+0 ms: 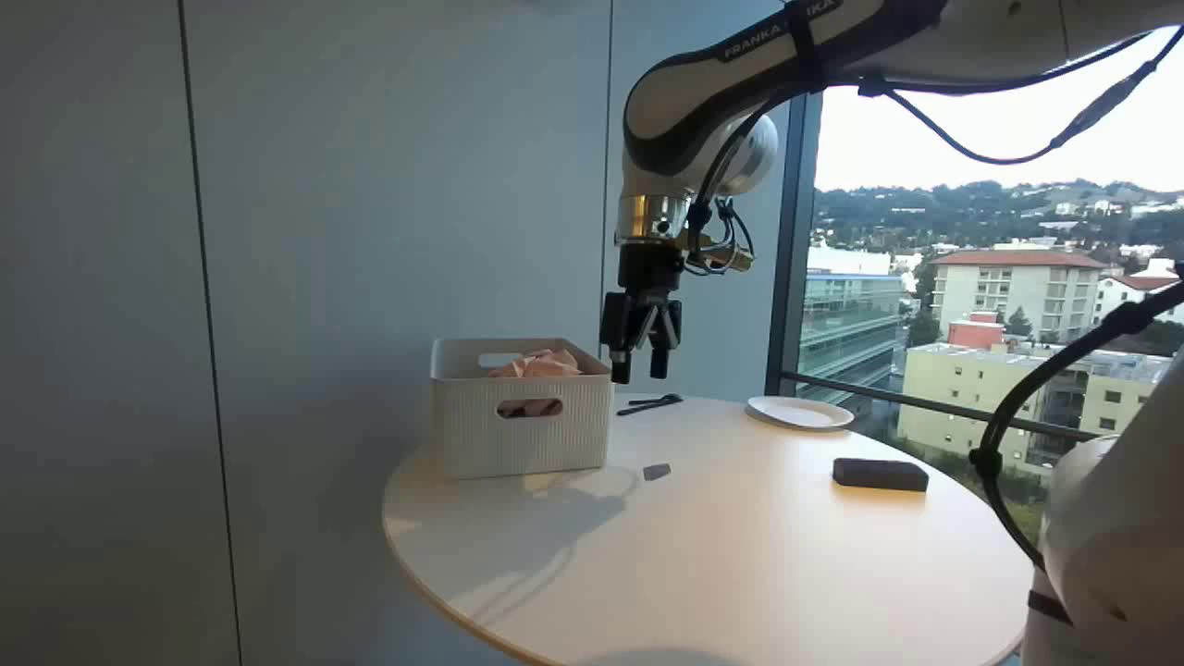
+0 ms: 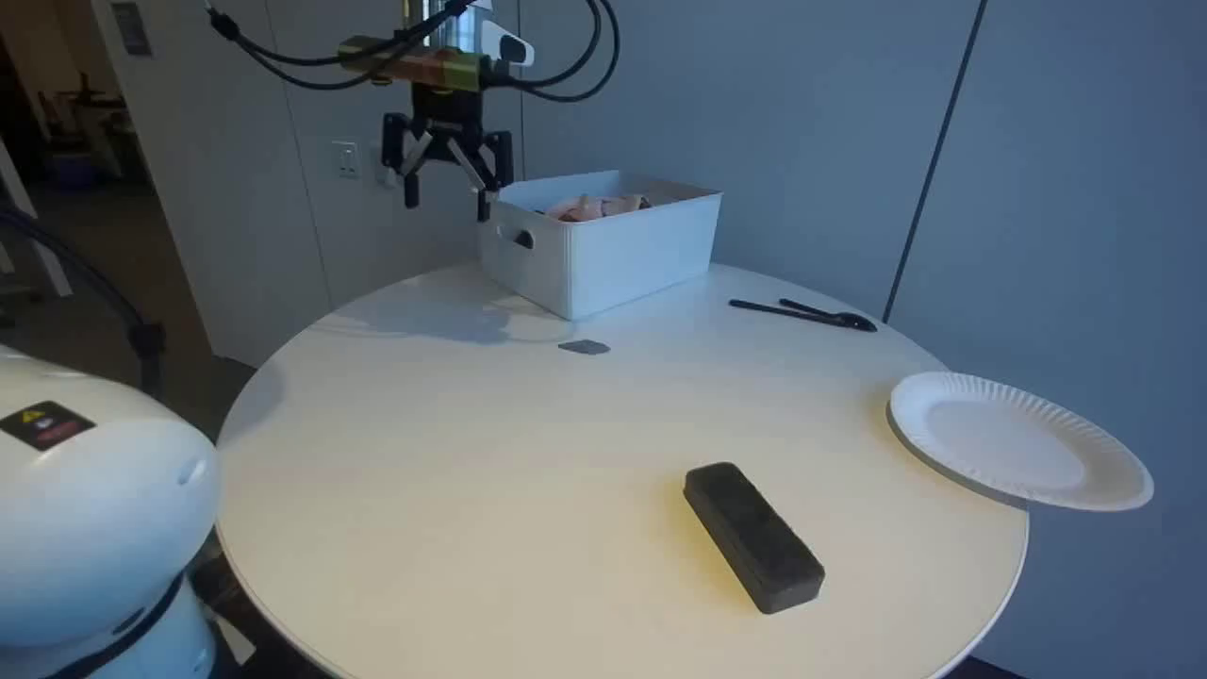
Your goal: Take the pieces of cloth and the two plush toys out of the basket
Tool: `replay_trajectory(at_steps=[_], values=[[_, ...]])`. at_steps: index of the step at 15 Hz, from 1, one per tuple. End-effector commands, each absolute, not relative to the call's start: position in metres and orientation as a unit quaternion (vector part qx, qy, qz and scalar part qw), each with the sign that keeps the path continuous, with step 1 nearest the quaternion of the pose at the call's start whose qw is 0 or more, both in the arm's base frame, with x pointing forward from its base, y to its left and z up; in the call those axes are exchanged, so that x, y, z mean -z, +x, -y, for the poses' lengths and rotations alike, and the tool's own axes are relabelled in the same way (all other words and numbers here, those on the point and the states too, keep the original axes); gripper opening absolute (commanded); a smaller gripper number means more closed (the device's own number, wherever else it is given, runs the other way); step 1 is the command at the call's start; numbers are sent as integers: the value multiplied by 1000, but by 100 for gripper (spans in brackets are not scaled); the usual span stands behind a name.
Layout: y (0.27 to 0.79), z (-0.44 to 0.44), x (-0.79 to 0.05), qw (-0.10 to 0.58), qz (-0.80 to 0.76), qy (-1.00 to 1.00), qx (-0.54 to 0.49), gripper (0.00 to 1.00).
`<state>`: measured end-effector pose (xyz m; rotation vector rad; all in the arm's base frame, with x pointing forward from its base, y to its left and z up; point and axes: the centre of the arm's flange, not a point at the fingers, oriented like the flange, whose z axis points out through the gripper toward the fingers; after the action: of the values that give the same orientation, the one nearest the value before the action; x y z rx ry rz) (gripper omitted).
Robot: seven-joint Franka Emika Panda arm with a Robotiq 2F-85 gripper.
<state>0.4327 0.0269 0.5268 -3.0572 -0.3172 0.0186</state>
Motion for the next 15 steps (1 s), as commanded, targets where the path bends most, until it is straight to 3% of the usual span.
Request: replay_trajectory(at_steps=[1, 15], values=[[433, -27, -528, 34, 103, -994, -4, 100], [433, -27, -533, 34, 103, -994, 1, 100]])
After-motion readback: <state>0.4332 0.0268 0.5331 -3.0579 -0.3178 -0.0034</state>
